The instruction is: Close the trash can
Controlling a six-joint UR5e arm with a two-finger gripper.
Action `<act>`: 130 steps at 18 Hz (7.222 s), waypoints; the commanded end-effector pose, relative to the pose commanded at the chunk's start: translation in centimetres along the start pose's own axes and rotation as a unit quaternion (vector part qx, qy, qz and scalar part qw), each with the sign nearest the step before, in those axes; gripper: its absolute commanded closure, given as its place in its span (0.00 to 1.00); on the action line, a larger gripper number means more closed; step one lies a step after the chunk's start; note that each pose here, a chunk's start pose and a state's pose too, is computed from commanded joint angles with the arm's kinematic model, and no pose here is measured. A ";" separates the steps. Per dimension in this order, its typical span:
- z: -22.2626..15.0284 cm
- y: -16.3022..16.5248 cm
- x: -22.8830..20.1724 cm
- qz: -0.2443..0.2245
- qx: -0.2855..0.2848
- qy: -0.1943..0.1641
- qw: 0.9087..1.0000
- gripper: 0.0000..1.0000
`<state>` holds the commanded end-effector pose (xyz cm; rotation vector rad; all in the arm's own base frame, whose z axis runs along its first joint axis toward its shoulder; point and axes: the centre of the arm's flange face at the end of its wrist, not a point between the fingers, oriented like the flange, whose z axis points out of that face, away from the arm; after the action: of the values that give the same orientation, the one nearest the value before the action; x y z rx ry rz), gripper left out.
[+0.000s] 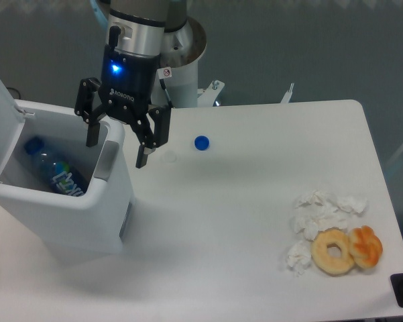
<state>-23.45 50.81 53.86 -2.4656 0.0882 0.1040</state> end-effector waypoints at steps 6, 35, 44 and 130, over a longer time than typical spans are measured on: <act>-0.3 -0.2 -0.2 -0.005 0.015 0.012 1.000 0.00; -5.1 -3.6 6.3 -0.049 0.092 0.078 0.992 0.00; -10.8 -4.6 11.1 -0.076 0.141 0.116 0.980 0.00; 3.0 -1.3 11.0 -0.053 0.054 0.172 0.982 0.00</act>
<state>-12.56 53.29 51.31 -2.3504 0.1064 -0.3649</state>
